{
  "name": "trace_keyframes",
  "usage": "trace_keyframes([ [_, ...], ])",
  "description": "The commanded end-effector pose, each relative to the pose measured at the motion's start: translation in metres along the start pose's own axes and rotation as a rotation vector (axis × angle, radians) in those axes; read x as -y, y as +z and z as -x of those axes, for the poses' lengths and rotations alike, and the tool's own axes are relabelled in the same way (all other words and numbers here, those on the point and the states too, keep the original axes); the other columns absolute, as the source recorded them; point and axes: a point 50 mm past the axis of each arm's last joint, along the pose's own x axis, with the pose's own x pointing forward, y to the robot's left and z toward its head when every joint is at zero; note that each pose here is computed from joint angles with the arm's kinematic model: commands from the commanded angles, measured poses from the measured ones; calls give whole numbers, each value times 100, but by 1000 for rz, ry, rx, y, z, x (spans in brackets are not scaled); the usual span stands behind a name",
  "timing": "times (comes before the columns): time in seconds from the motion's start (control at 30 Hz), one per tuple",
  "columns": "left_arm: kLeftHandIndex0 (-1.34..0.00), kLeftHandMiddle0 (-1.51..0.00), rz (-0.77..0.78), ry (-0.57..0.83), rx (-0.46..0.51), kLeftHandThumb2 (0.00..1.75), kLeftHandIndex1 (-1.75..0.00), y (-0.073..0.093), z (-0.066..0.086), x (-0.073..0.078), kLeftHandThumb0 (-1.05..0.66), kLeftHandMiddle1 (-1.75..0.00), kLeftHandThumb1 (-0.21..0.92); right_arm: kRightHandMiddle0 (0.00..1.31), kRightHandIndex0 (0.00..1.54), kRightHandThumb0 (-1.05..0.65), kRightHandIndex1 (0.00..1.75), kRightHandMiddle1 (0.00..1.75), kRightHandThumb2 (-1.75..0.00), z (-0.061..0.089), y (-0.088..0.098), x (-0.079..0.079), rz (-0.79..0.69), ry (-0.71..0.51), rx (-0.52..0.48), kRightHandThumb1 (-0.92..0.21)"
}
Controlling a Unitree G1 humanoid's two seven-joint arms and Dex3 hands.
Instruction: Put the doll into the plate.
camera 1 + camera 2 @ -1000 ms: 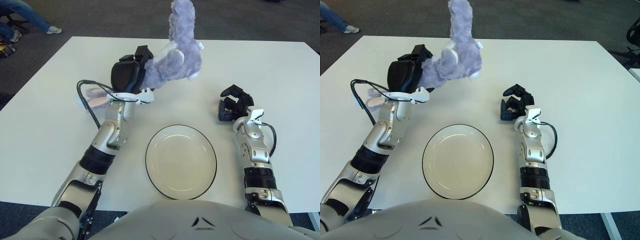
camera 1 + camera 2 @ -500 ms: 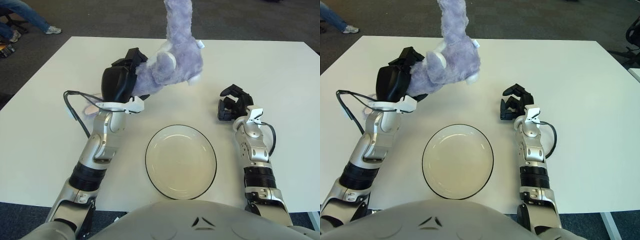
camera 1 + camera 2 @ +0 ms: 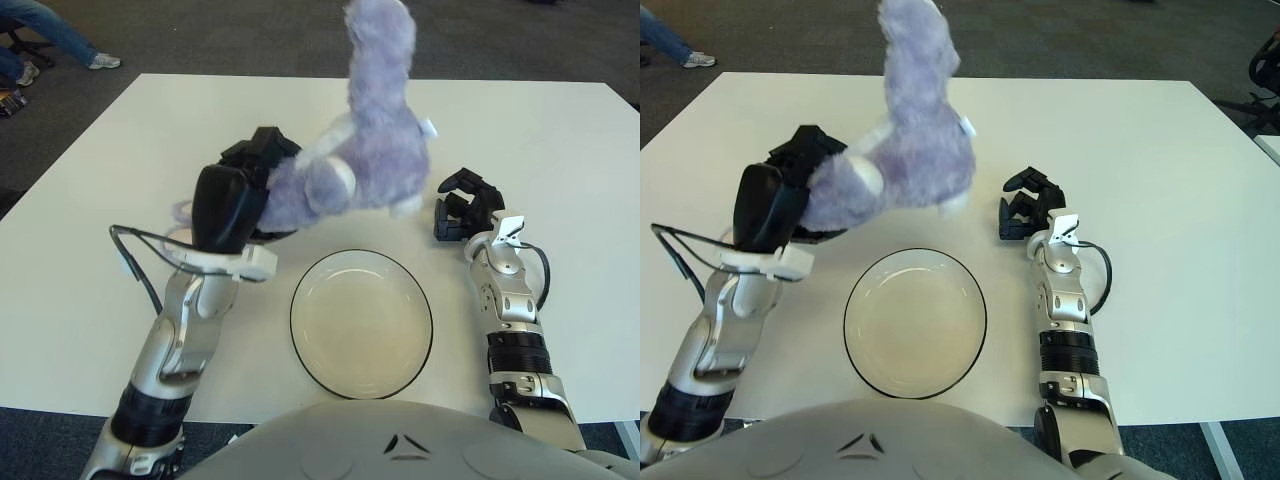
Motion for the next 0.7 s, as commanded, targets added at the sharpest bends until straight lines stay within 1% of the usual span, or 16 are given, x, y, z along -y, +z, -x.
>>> trace_keyframes([
  [0.0, -67, -92, 30, -48, 45, 170, -175, 4, 10, -8, 0, -164, -6, 79, 90, -2, 175, 149, -166, 2, -11, 3, 11, -4, -58, 6],
  [0.17, -66, -92, 97, -146, 61, 170, -175, 3, 21, -7, 0, -164, -5, 78, 90, -2, 175, 150, -166, 1, -10, 4, 13, -4, -59, 6],
  [0.33, -64, -89, 112, -221, 124, 166, -175, 4, 24, -4, 0, -164, -2, 77, 90, -2, 175, 151, -167, 0, -11, 3, 18, 5, -58, 6],
  [0.67, -60, -80, 120, -244, 171, 159, -175, 6, 28, -3, 0, -167, 6, 77, 90, -2, 175, 151, -167, -1, -11, 1, 18, 6, -60, 6],
])
